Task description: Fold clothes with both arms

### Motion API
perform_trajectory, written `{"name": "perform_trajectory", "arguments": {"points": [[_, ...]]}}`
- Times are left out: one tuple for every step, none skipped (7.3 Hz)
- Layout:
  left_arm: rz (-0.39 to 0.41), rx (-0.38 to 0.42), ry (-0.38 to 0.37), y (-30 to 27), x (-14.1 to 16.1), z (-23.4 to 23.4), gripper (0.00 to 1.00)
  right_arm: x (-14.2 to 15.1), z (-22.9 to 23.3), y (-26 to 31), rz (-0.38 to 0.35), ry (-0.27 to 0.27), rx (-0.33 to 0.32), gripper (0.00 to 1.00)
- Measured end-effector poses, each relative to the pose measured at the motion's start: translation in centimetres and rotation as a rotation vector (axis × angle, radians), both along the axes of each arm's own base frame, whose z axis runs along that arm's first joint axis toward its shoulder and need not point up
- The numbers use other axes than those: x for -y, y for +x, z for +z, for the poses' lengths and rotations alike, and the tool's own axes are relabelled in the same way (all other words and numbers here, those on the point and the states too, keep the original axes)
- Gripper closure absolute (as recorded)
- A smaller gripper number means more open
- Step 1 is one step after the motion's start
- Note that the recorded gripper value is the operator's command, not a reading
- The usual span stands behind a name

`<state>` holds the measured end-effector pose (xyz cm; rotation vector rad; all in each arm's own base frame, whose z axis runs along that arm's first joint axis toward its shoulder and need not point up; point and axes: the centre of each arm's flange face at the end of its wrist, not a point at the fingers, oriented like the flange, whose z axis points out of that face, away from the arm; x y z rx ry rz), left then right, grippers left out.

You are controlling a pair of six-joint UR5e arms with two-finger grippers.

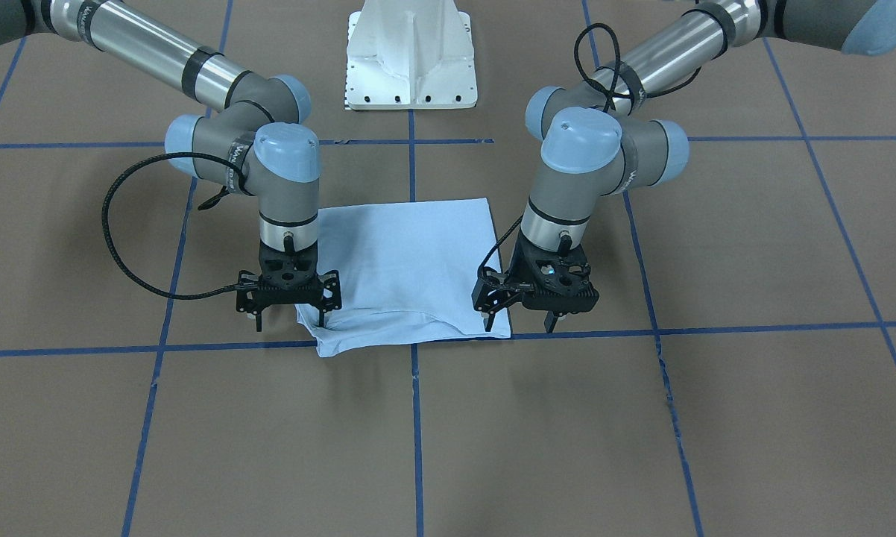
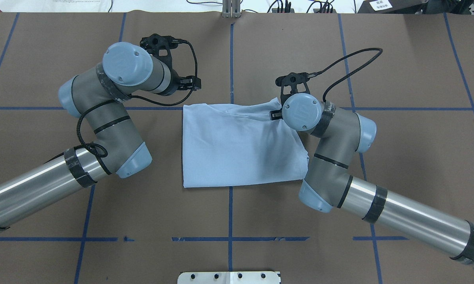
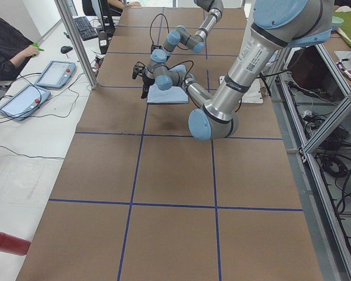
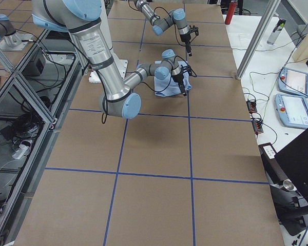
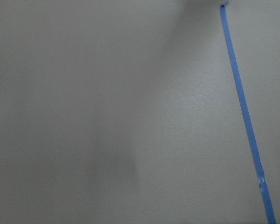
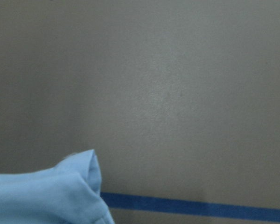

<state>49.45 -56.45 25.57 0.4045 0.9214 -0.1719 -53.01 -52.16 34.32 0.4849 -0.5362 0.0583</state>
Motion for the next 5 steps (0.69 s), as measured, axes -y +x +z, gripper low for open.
{"name": "perform_trajectory", "arguments": {"points": [[-0.001, -0.003, 0.001, 0.0, -0.1, -0.1, 0.00, 2.0, 0.8, 1.7, -0.007, 0.011, -0.034, 0.00], [-0.001, -0.006, 0.004, -0.2, -0.2, -0.2, 0.00, 3.9, 1.3, 3.5, -0.007, -0.001, -0.042, 0.00], [-0.001, -0.011, 0.008, -0.7, -0.6, -0.2, 0.00, 5.7, 1.2, 5.6, -0.024, -0.046, 0.000, 0.00], [0.000, -0.021, 0.017, -1.6, -1.4, -0.2, 0.00, 7.0, 0.3, 7.9, -0.057, -0.099, 0.072, 0.00], [0.005, -0.031, 0.028, -3.3, -2.8, -0.2, 0.00, 7.8, -1.3, 11.1, -0.087, -0.139, 0.149, 0.00]]}}
